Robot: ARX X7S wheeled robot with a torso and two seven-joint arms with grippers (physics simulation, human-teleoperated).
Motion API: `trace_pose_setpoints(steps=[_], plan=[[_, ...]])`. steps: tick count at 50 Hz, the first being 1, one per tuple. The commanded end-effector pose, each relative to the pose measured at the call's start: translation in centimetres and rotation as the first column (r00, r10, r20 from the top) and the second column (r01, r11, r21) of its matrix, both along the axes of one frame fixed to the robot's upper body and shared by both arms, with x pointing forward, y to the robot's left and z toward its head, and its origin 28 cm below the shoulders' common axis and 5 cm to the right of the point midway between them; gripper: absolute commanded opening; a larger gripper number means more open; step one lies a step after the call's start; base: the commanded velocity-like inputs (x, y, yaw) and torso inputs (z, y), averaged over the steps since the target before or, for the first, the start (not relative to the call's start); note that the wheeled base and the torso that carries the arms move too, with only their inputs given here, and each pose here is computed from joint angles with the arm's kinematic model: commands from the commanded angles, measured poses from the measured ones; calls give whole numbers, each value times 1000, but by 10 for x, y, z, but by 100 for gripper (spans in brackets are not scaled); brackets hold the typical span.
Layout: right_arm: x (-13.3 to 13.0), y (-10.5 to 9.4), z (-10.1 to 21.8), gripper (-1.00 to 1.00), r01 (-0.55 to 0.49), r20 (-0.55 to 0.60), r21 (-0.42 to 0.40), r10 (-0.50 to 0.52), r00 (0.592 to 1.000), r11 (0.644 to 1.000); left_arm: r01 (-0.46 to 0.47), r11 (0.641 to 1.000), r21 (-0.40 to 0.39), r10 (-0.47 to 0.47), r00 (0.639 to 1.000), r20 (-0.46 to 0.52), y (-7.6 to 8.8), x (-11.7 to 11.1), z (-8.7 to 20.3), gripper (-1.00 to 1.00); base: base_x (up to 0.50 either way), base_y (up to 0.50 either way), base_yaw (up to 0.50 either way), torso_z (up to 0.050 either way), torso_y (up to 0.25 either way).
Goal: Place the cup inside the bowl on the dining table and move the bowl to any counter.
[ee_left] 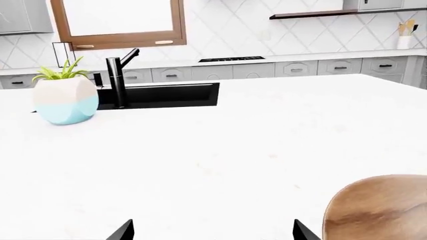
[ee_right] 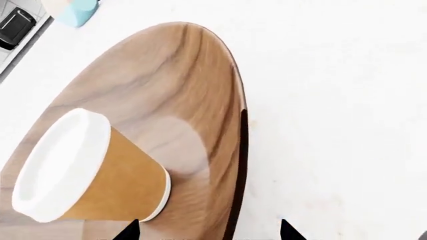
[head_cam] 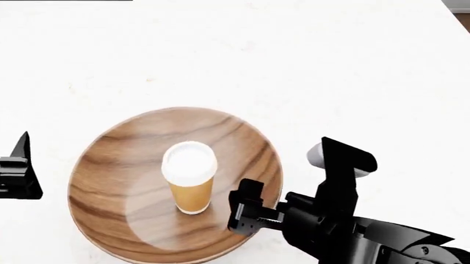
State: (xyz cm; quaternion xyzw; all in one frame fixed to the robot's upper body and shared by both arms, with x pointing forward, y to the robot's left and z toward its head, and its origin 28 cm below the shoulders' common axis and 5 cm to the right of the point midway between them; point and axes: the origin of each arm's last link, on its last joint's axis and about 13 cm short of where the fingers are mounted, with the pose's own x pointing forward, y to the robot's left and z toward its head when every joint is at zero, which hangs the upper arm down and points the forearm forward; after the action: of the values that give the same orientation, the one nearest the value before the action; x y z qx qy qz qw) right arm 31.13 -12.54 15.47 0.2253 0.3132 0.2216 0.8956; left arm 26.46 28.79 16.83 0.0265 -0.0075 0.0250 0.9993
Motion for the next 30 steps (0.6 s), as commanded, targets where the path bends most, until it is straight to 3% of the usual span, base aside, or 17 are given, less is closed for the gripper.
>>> trace_pose_setpoints(steps=[1,4,5,23,25,30], plan=[[0,2,-4,100,-14,-10,-2,14,1000,1000,1,1000,1,-1,1000,-1,-12,1,0,100,0,0,0,0,0],[2,1,0,100,-3,17,3,3,1000,1000,1,1000,1,-1,1000,0,-15,2,0,100,0,0,0,0,0],[2,1,2,-100,3,33,5,-3,999,1000,2,1000,2,-2,1000,0,-19,3,1,100,0,0,0,0,0],[7,-8,23,-100,93,121,116,-107,987,989,-9,1000,-1,9,1000,0,-24,3,0,100,0,0,0,0,0],[7,-9,26,-100,107,125,153,-127,984,982,-11,1000,-5,11,1000,0,-3,5,1,100,0,0,0,0,0],[6,-14,32,-100,134,143,160,-158,977,978,-13,1000,-6,13,1000,2,7,6,2,100,0,0,0,0,0]])
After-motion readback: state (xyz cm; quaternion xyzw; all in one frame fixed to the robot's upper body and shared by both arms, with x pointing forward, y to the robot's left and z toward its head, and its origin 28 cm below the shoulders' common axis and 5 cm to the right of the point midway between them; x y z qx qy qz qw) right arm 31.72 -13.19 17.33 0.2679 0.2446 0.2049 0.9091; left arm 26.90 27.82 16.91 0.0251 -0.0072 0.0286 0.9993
